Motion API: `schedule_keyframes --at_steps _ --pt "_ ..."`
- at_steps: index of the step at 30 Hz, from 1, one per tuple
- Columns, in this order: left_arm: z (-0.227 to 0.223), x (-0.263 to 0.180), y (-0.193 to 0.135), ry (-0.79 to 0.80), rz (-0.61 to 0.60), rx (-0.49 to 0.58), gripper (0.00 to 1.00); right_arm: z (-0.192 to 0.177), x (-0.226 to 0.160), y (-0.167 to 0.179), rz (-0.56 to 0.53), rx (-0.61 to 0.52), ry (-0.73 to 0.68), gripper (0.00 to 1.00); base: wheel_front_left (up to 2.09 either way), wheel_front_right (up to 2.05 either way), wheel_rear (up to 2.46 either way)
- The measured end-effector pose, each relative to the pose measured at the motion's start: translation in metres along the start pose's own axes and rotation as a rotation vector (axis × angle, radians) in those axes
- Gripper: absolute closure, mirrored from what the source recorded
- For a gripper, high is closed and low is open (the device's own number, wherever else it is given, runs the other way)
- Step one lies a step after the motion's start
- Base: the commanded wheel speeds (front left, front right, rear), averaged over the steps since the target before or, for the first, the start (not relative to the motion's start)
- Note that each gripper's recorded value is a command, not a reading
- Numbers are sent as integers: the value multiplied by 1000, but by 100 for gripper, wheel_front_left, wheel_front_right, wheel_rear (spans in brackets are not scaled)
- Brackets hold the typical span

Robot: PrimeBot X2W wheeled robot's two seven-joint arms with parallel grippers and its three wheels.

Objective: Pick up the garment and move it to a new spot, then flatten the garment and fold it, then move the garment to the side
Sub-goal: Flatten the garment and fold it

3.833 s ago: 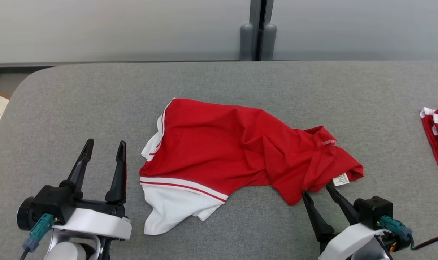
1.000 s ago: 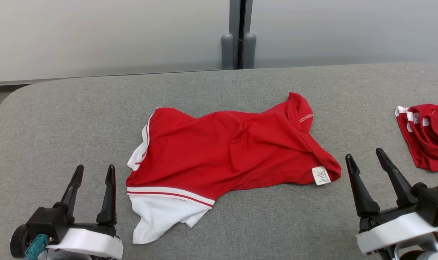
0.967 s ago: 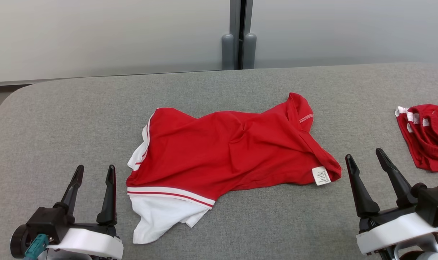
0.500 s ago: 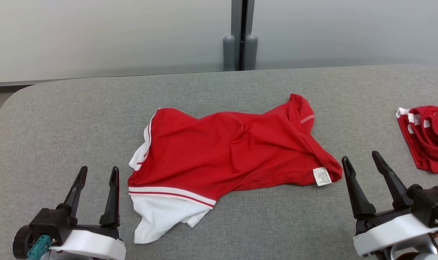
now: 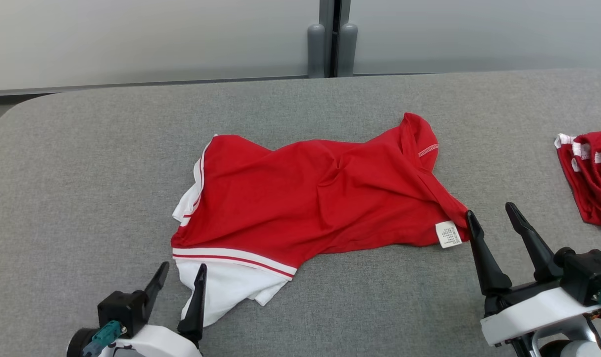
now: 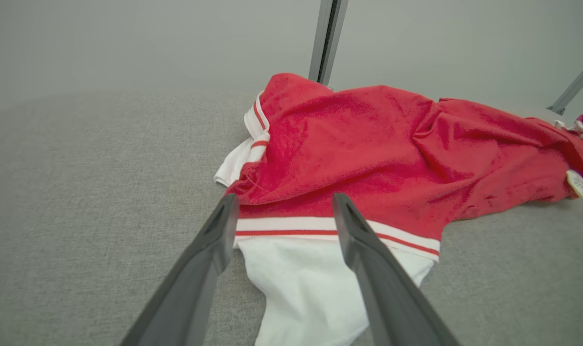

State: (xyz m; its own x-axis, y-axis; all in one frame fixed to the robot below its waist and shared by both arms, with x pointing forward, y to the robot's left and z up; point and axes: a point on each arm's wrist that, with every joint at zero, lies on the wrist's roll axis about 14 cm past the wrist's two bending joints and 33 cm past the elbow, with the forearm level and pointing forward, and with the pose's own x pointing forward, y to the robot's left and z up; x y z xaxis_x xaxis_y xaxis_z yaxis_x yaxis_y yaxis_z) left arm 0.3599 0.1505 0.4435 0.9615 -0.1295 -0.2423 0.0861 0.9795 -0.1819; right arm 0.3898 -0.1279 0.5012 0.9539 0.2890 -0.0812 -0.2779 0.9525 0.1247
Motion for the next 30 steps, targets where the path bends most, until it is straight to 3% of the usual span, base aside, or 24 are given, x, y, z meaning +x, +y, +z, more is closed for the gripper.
schedule_keyframes --at_steps 5,11,12,13,14,25,30 --pt "-57 -6 2 207 15 -68 0 -9 2 -5 -10 11 25 0 0 0 0" --pt "-88 -16 3 335 26 -132 0 -16 5 -9 -19 17 43 0 0 0 0" --pt "-90 -17 2 347 21 -135 36 -17 6 -9 -18 18 46 0 0 0 0" --pt "-89 -17 2 346 18 -139 81 -17 7 -9 -19 19 46 0 0 0 0" --pt "-89 -17 2 345 19 -143 100 -17 7 -11 -21 18 47 0 0 0 0" --pt "-82 -10 1 324 6 -138 100 -74 -1 -39 -84 23 233 0 0 0 0" --pt "-80 1 2 313 5 -137 100 -90 19 -41 -67 23 271 0 0 0 0"
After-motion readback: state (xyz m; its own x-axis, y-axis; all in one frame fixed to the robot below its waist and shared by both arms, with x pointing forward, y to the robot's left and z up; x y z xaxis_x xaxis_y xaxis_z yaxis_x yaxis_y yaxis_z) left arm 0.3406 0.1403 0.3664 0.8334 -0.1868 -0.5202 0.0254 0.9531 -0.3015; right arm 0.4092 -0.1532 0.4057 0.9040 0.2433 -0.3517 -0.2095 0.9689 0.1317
